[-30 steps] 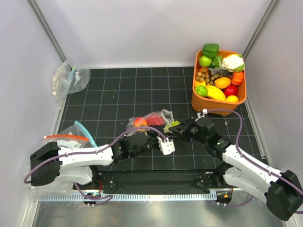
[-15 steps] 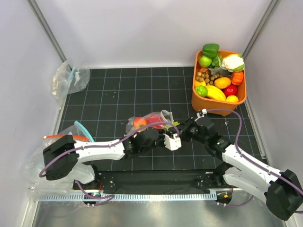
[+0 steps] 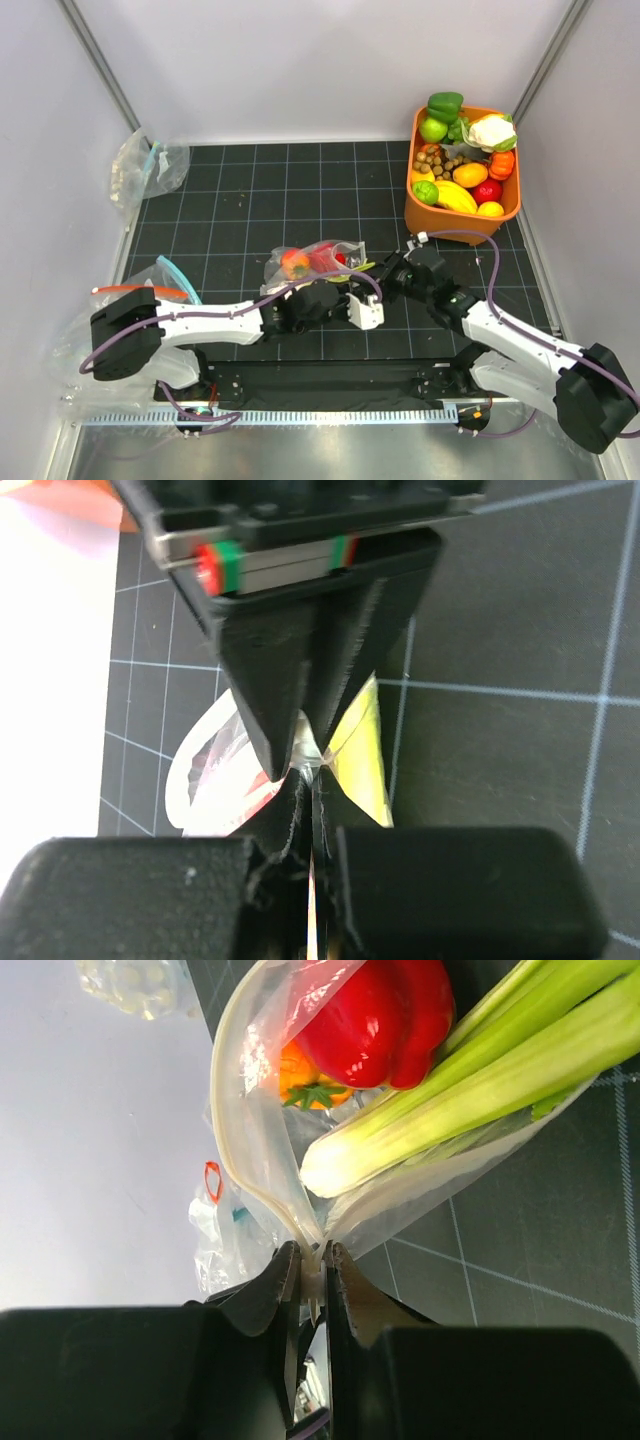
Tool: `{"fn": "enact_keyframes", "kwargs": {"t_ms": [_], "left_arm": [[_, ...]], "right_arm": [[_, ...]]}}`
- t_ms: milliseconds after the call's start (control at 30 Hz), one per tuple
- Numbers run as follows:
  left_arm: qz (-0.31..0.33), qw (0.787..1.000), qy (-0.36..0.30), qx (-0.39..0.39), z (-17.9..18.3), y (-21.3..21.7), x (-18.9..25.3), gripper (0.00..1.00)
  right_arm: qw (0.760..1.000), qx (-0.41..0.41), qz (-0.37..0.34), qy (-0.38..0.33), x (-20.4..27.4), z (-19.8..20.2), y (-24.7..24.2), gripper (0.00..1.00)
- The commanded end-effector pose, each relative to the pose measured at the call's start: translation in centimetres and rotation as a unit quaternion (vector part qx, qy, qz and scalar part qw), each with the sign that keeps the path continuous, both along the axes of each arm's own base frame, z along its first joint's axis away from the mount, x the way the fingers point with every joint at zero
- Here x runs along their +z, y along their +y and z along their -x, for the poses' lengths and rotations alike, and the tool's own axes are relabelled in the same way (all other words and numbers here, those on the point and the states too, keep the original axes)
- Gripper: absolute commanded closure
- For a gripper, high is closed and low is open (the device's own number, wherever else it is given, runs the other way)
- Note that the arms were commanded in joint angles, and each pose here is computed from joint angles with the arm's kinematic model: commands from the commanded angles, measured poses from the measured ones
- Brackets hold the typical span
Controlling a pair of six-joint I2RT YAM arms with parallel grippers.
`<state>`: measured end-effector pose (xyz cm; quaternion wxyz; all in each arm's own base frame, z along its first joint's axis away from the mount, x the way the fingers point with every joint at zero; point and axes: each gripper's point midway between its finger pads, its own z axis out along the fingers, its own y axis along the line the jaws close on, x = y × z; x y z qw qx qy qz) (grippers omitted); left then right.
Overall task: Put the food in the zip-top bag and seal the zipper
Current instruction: Zip the zipper food storage bag at the center of the board.
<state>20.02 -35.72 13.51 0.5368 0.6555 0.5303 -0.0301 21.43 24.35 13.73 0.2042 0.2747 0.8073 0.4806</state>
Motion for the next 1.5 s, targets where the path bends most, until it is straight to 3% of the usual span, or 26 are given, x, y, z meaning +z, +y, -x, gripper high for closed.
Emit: {"fn": "enact_keyframes", "kwargs": {"t_ms": [0, 433, 1033, 1467], "left_arm": [[0.059, 0.997, -0.038, -0.044, 2.0, -1.8, 3.9, 1.00], [0.111, 0.991, -0.051, -0.054, 4.3, -0.7, 6.5, 1.00], [0.107, 0.988, -0.070, -0.082, 6.5, -0.9, 6.7, 1.00], [0.162, 0.981, -0.069, -0.084, 7.7, 0.6, 9.6, 1.00]], "right_arm": [[1.000, -0.010, -0.007, -0.012, 0.4, -1.0, 0.2, 0.99], [0.999, -0.037, 0.008, -0.013, 0.1, -1.7, -1.2, 0.99], [0.998, -0.056, 0.017, -0.016, -0.1, -2.4, -2.4, 0.99], [0.995, -0.080, 0.054, -0.017, -1.2, -3.5, -3.5, 0.99]]}}
